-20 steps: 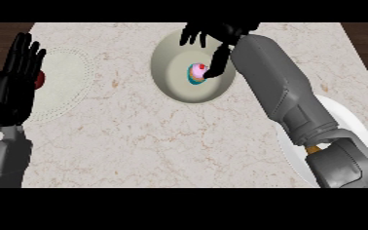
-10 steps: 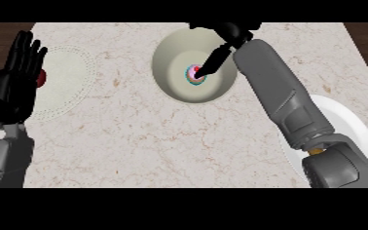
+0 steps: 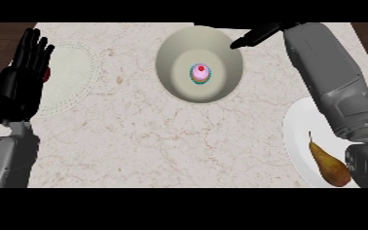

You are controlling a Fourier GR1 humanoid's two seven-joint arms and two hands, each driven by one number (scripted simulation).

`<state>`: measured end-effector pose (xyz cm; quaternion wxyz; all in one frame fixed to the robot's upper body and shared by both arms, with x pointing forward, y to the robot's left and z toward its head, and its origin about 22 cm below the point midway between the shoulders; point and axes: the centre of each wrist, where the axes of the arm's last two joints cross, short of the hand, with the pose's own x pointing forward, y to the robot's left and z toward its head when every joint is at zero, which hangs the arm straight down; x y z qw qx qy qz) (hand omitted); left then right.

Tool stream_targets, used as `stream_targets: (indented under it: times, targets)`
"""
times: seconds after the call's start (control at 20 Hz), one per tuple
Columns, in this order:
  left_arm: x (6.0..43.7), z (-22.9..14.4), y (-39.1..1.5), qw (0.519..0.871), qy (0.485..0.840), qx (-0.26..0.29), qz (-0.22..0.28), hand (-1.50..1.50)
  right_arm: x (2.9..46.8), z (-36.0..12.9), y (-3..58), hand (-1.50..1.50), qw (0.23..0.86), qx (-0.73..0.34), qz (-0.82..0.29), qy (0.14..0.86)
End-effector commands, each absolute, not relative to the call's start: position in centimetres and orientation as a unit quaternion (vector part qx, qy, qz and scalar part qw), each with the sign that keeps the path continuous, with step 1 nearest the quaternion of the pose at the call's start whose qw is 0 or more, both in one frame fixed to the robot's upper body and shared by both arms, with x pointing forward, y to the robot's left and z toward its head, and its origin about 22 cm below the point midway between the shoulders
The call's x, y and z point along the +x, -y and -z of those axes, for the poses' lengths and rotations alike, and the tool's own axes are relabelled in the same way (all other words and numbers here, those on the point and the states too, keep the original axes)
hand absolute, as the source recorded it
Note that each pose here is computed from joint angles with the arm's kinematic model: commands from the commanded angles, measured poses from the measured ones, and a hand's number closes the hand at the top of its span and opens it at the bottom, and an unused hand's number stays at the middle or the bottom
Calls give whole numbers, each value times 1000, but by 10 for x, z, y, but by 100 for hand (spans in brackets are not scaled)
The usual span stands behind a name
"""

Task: Pick the cupcake from the plate and place it in the bowl

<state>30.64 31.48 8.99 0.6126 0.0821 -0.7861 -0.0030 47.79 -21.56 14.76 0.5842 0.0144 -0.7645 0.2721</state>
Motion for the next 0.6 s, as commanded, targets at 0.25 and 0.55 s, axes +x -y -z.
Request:
stream_targets:
  times: [0.25, 0.55]
  targets:
    - [314, -98, -307, 602, 795, 77, 13, 0, 463, -153, 316, -150, 590, 24, -201, 782]
    - [317, -103, -296, 594, 802, 64, 18, 0, 444, -150, 371, -150, 596, 31, -196, 778]
